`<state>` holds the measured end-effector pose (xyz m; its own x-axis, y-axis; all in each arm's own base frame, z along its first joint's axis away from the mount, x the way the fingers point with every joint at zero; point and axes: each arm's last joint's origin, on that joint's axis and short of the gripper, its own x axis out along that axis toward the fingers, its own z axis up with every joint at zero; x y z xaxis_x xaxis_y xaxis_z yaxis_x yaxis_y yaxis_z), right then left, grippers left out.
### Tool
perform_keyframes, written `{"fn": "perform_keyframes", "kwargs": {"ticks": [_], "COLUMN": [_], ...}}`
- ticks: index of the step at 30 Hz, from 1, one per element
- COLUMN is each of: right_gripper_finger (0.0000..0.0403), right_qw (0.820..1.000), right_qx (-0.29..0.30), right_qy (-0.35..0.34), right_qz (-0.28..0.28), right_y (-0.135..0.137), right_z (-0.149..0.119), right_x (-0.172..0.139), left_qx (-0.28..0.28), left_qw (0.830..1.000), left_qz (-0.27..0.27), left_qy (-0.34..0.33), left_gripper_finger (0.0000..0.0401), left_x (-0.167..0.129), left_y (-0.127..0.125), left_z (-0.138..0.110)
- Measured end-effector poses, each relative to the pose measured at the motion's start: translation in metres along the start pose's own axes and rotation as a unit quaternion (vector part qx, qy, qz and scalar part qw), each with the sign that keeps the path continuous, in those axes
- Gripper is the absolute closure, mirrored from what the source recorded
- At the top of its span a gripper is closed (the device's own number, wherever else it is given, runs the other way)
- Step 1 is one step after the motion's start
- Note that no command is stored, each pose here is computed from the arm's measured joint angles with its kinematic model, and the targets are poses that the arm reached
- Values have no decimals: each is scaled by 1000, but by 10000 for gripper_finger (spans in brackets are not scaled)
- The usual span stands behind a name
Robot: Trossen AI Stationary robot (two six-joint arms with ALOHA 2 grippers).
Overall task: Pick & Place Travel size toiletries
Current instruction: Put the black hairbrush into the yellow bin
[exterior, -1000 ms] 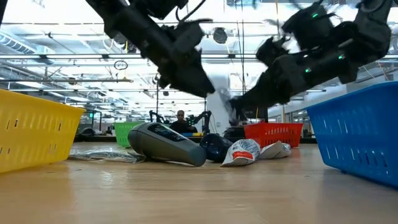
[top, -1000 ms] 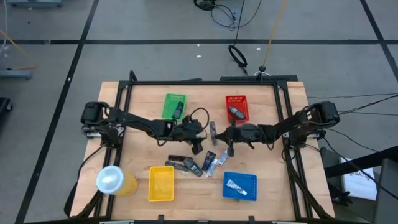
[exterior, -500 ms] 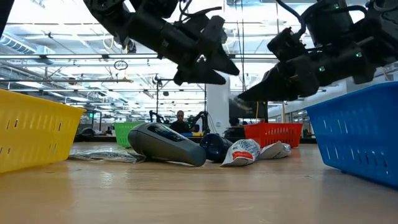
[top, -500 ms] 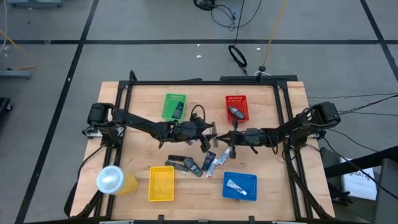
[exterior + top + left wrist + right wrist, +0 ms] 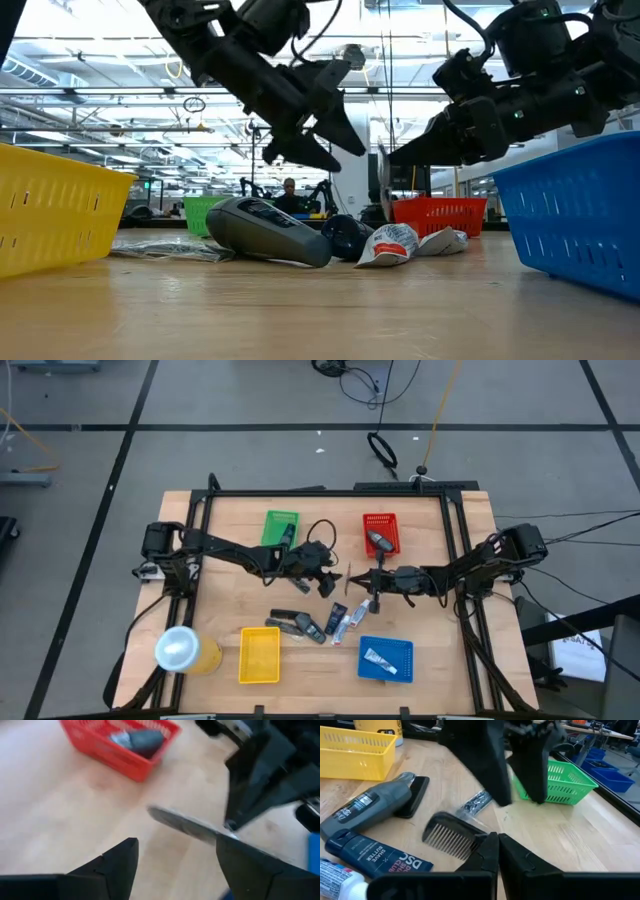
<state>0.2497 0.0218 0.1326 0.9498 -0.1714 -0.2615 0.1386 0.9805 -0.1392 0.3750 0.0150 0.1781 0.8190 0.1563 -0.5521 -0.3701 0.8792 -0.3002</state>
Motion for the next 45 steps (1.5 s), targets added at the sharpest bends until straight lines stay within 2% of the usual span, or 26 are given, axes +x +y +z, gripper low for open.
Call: {"fn": "perform_keyframes", "kwargs": {"ticks": [5,15,21,31,34,37,45], "right_gripper_finger": [402,403,403,403,403,403,403], "right_qw": [1000,1000,1000,1000,1000,1000,1000], "right_qx": [-1,-3,12,11,11,11,12], "right_qy": [3,11,15,15,15,15,15], "right_qz": [0,-1,-9,-9,-9,-9,-8], "right_y": [0,0,-4,-4,-4,-4,-4], "right_z": [-1,-2,-3,-3,-3,-3,-3], "right_x": [0,0,1,1,1,1,1], "left_qx": [13,12,17,-43,-47,-43,-11], "left_qw": [998,997,998,998,998,997,998], "left_qz": [-54,-76,-32,-2,-1,12,12], "left_qy": [23,6,-59,-45,-50,-58,-62], "left_gripper_finger": [108,102,102,105,128,173,345], "left_x": [1,-1,2,41,42,42,40], "left_y": [1,-16,-34,-21,-19,-19,-21], "left_z": [0,-3,-9,-41,-41,-40,-39]}}
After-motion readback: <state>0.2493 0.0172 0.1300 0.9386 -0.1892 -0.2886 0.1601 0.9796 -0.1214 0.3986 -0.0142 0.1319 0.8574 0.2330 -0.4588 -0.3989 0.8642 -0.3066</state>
